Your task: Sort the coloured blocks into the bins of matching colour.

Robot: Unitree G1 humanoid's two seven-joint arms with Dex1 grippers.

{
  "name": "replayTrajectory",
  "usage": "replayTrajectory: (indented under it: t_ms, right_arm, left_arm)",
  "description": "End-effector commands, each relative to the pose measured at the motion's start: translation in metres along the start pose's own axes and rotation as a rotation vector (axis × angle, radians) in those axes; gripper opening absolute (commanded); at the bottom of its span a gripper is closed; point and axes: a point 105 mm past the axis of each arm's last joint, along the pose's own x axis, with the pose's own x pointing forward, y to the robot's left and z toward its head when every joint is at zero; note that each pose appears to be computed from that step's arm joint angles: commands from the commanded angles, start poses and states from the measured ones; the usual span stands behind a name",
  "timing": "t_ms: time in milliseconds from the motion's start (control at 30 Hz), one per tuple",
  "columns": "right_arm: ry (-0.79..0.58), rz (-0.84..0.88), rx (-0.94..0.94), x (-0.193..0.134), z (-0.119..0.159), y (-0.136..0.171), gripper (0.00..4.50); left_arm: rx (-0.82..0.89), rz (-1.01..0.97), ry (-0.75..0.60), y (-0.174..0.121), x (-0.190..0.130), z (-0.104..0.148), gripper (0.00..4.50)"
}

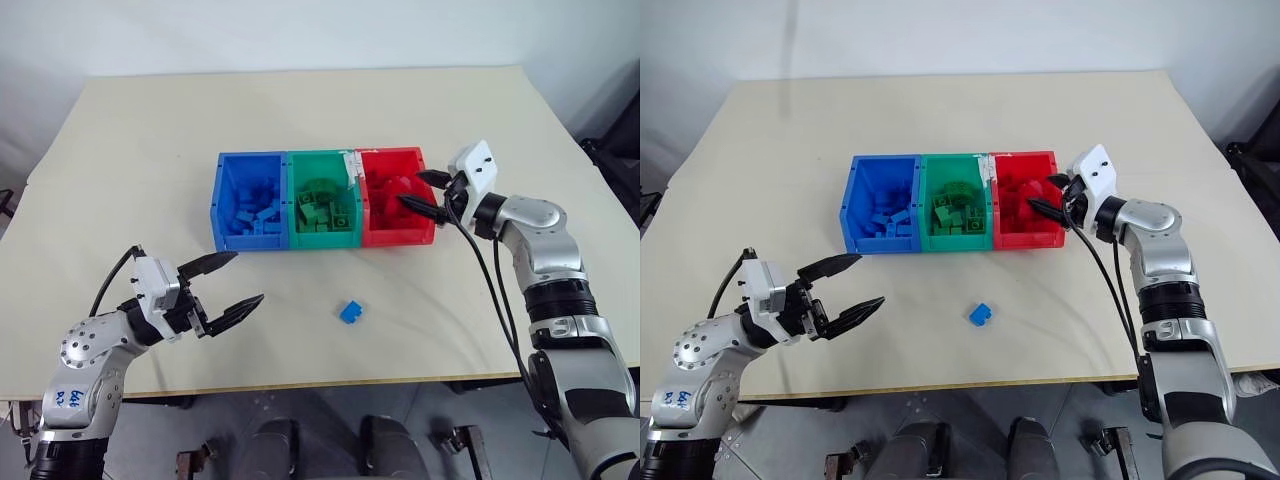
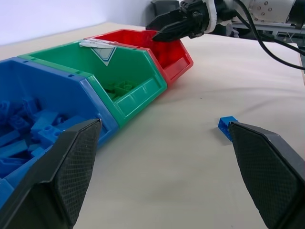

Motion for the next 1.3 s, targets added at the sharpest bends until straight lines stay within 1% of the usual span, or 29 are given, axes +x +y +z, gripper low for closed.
replayTrajectory:
  t_ms: [33, 167, 267, 333, 400, 467, 567, 667, 800, 867, 967, 1133, 1233, 1300]
  right_arm:
    - [-0.100, 0.087, -0.050, -0.025, 0.023, 0.008, 4.48]
    - [-0.124, 0.193, -0.038, -0.062, 0.022, 0.027, 4.48]
    - [-0.059, 0.217, -0.038, -0.103, 0.000, 0.037, 4.48]
    - [-0.028, 0.219, -0.057, -0.124, -0.009, 0.040, 4.48]
    - [0.038, 0.216, -0.100, -0.143, -0.022, 0.039, 4.48]
    - [0.082, 0.225, -0.129, -0.159, -0.031, 0.040, 4.48]
    - [0.119, 0.246, -0.174, -0.170, -0.039, 0.042, 4.48]
    - [0.094, 0.272, -0.170, -0.162, -0.037, 0.046, 4.48]
    - [0.040, 0.535, -0.119, -0.120, -0.020, 0.088, 4.48]
    - [0.035, 0.621, -0.105, -0.103, -0.014, 0.099, 4.48]
    - [0.056, 0.752, -0.092, -0.077, -0.015, 0.115, 4.48]
    - [0.105, 0.882, -0.132, -0.041, -0.024, 0.134, 4.48]
    - [0.128, 0.905, -0.165, -0.018, -0.030, 0.142, 4.48]
    - [0.135, 0.898, -0.164, -0.011, -0.034, 0.144, 4.48]
  left_arm:
    - [0.026, -0.012, 0.008, -0.004, -0.006, 0.003, 4.50]
    - [0.033, -0.063, 0.052, -0.008, -0.010, -0.003, 4.50]
    - [0.066, -0.157, 0.114, -0.013, -0.011, -0.013, 4.50]
    - [0.071, -0.191, 0.121, -0.013, -0.009, -0.016, 4.50]
    - [0.077, -0.222, 0.118, -0.013, -0.004, -0.017, 4.50]
    - [0.093, -0.247, 0.116, -0.012, 0.000, -0.017, 4.50]
    - [0.100, -0.249, 0.116, -0.007, 0.004, -0.017, 4.50]
    - [0.100, -0.236, 0.116, -0.004, 0.004, -0.017, 4.50]
    - [0.091, -0.226, 0.123, -0.007, -0.007, -0.016, 4.50]
    - [0.085, -0.217, 0.132, -0.010, -0.012, -0.018, 4.50]
    - [0.077, -0.195, 0.150, -0.013, -0.018, -0.021, 4.50]
    - [0.045, -0.176, 0.171, -0.017, -0.026, -0.022, 4.50]
    - [0.058, -0.145, 0.174, -0.017, -0.027, -0.021, 4.50]
    - [0.061, -0.130, 0.171, -0.017, -0.027, -0.020, 4.50]
